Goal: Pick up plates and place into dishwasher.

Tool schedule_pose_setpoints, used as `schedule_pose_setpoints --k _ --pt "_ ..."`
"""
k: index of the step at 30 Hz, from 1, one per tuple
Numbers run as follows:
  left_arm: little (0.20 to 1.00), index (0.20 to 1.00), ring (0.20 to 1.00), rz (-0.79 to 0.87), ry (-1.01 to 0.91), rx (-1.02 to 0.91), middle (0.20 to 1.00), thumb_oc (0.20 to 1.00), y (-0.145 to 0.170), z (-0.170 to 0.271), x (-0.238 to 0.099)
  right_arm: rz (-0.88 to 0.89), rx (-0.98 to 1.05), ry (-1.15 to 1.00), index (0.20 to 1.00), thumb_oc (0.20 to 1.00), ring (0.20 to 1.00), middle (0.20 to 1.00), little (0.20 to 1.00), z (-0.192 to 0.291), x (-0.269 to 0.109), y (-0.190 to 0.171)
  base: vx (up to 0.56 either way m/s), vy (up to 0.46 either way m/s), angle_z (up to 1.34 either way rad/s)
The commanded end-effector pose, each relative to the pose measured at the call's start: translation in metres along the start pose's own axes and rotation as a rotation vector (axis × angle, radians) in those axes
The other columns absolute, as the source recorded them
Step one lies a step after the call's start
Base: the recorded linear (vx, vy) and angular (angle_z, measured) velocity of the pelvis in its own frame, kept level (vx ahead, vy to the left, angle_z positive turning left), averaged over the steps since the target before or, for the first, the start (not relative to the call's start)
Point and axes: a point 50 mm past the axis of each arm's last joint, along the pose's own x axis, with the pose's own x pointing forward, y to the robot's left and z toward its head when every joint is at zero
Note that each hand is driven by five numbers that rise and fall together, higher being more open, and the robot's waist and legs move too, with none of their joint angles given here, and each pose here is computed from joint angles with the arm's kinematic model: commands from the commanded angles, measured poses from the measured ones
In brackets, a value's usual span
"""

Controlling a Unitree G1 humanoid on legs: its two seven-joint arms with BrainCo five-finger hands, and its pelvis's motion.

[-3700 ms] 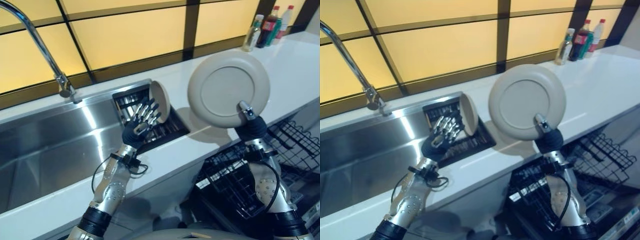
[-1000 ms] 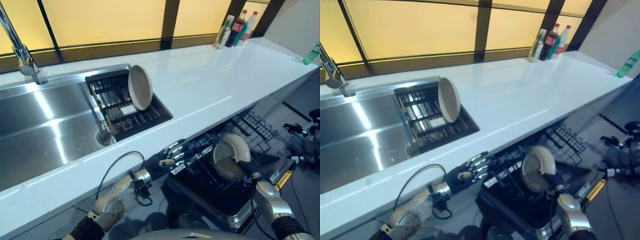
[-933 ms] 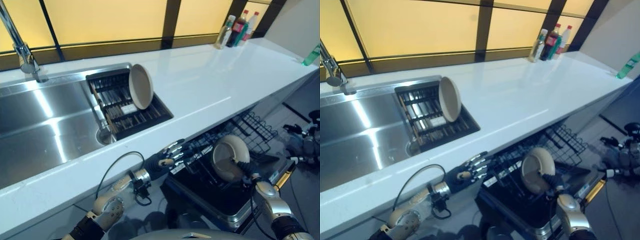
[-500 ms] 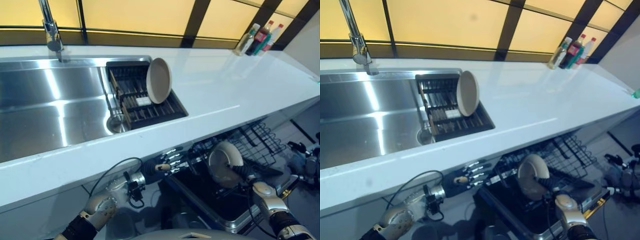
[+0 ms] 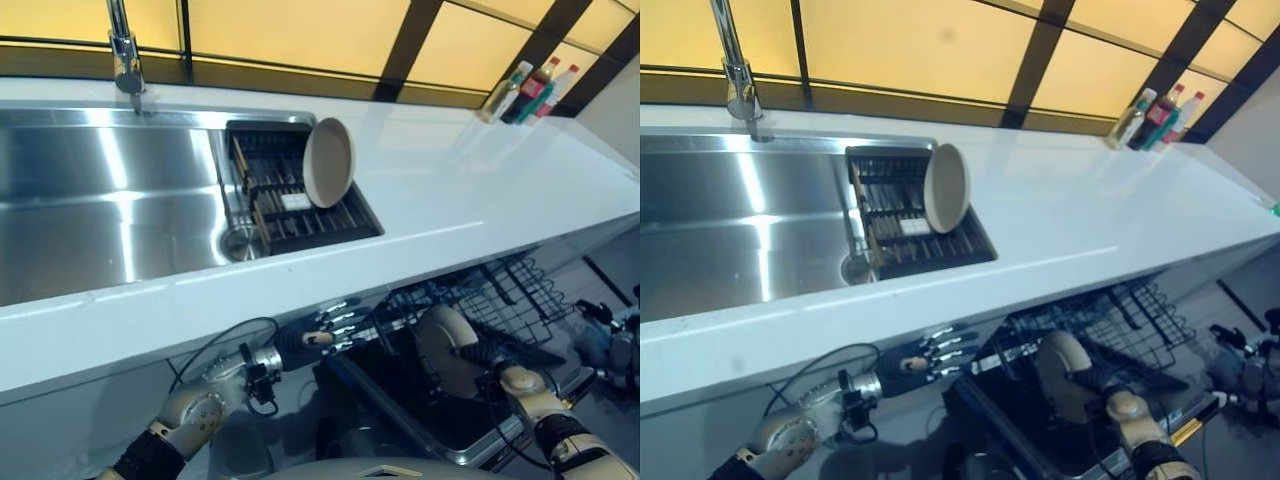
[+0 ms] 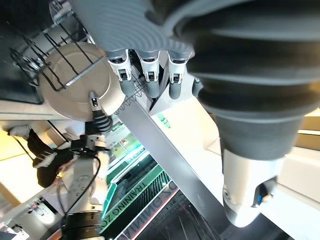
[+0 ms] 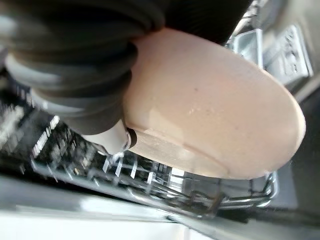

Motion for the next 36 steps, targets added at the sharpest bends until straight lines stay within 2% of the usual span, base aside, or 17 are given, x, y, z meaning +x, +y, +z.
schedule_pose_setpoints --k 1,24,25,26,36 --pt "1.0 1.0 1.0 -0.123 -0.05 -0.034 1.0 1.0 -0.02 -0.001 0.008 -0.126 -0.158 0.033 0.2 0.2 0.2 0.2 0.2 0.011 -0.001 -0.053 0.06 0.034 0.02" --pt "1.0 1.0 1.0 -0.144 -0.048 -0.07 1.0 1.0 -0.024 0.001 0.011 -0.194 -0.255 0.14 0.2 0.2 0.2 0.2 0.2 -0.005 -0.001 -0.047 0.01 0.01 0.02" --pt "1.0 1.0 1.0 -0.145 -0.047 -0.07 1.0 1.0 -0.024 0.001 0.011 -0.195 -0.254 0.142 0.536 0.536 0.536 0.536 0.536 -0.004 0.0 -0.047 0.0 -0.016 0.04" --pt "1.0 1.0 1.0 -0.146 -0.045 -0.071 1.0 1.0 -0.024 0.001 0.012 -0.196 -0.26 0.144 1.0 1.0 1.0 1.0 1.0 -0.004 0.0 -0.047 -0.01 -0.015 0.04" --pt "1.0 1.0 1.0 -0.144 -0.048 -0.07 1.0 1.0 -0.025 0.001 0.012 -0.215 -0.235 0.128 1.0 1.0 1.0 1.0 1.0 -0.004 0.0 -0.046 0.0 0.0 0.0"
